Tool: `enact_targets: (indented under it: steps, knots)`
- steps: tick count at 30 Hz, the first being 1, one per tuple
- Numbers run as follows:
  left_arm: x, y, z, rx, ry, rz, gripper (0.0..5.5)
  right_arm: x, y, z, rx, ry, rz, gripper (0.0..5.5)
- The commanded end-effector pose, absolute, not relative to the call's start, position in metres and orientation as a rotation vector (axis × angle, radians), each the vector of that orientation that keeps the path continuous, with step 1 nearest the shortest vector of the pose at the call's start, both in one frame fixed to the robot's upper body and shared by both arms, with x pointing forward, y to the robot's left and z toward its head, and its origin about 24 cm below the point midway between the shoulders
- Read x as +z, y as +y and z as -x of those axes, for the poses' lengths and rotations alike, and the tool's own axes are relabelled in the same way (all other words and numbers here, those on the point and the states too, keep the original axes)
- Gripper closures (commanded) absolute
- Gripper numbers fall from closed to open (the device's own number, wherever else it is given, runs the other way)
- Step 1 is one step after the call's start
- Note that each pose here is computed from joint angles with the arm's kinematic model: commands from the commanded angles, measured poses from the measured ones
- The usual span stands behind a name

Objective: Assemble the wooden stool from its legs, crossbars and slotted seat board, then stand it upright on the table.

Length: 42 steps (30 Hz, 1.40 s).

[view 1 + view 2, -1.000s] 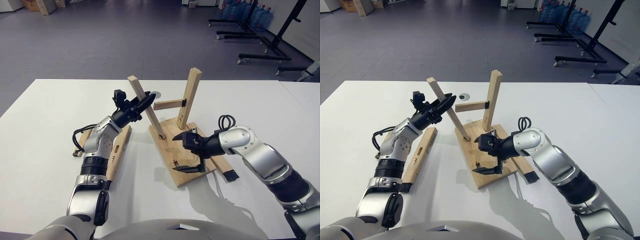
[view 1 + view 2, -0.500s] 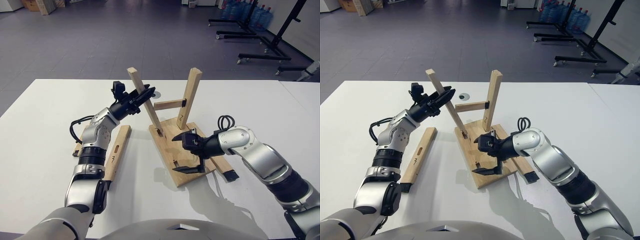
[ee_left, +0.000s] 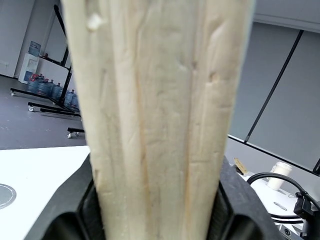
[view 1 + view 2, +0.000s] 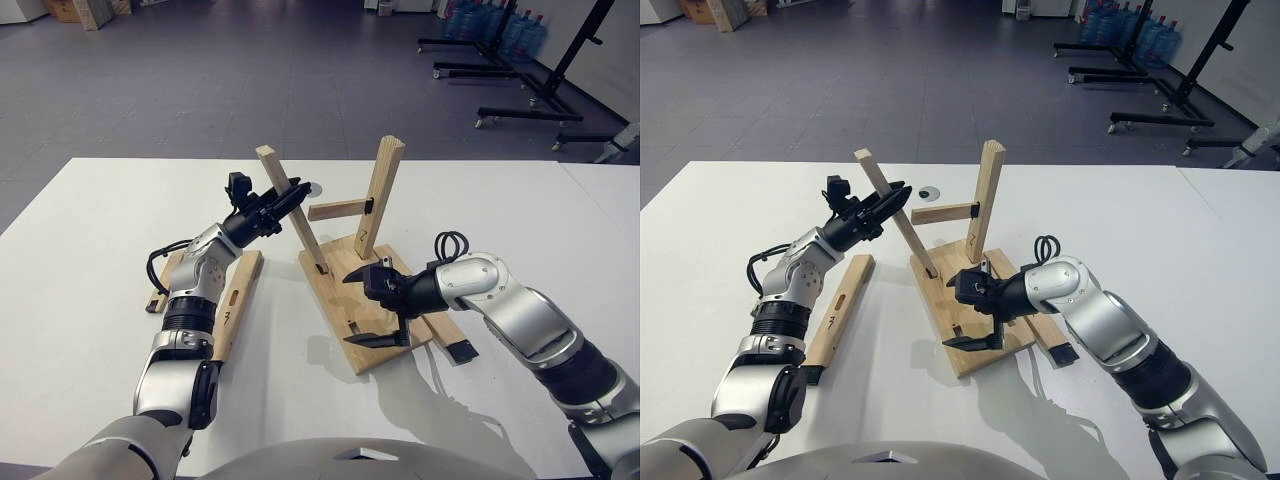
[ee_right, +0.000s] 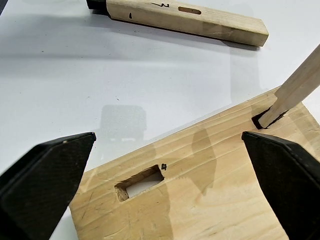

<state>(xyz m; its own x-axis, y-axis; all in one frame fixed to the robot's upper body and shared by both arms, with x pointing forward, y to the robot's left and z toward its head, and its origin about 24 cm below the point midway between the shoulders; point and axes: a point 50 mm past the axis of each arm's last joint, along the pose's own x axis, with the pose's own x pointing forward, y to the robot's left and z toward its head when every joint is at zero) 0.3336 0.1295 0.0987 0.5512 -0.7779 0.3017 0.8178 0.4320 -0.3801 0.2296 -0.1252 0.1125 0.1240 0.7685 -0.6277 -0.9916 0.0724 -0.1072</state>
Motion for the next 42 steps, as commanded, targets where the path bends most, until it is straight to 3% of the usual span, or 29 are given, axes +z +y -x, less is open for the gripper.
enact_targets:
  steps: [1,32,42]
  knots:
    - [0.089,0.125,-0.332,-1.008,-0.035,0.503,3.48,0.116,-0.125,-0.231,1.393,0.465,0.600,0.10]
    - [0.115,0.149,-0.330,-1.029,-0.055,0.315,3.48,0.115,-0.124,-0.230,1.388,0.459,0.598,0.10]
    - [0.127,0.145,-0.332,-1.026,-0.088,0.336,3.48,0.115,-0.124,-0.230,1.388,0.460,0.596,0.10]
